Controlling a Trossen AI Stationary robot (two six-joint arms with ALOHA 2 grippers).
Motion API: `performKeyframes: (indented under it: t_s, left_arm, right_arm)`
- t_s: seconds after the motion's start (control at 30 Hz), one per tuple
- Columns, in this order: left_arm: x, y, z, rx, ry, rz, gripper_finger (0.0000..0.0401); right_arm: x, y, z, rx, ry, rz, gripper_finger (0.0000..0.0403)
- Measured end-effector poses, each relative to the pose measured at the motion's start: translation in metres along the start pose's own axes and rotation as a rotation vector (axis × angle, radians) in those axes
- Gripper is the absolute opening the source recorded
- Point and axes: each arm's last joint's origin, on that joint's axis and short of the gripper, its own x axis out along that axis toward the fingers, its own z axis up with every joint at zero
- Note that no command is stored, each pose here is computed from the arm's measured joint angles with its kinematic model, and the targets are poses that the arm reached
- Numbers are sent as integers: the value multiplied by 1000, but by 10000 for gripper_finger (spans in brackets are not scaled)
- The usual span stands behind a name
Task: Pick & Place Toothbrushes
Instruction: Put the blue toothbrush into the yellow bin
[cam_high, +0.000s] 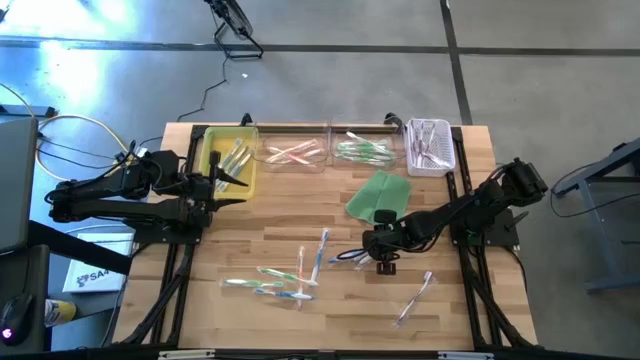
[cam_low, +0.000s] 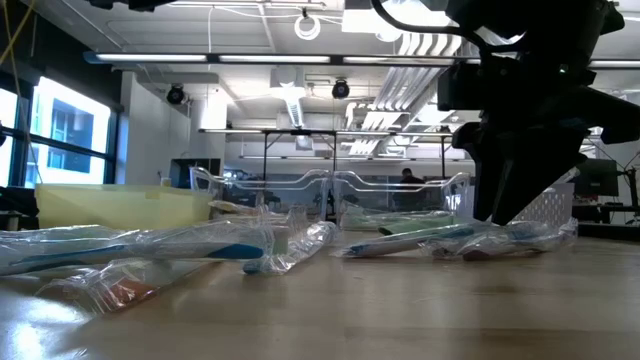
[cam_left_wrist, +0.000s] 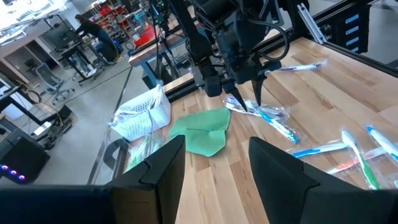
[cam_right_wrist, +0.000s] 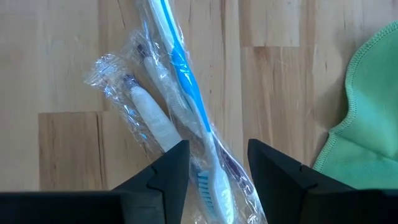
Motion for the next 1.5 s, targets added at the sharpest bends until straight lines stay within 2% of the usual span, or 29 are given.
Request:
performKeyframes:
  t_s: [1.13, 1.5]
  left_arm:
    - [0, -2, -4, -6, 37, -23, 171]
    - [0, -2, -4, -6, 39, -21, 171]
  right_arm:
    - [0, 0, 0, 46, 5, 22, 158]
    - [7, -1, -3, 66, -46, 15, 158]
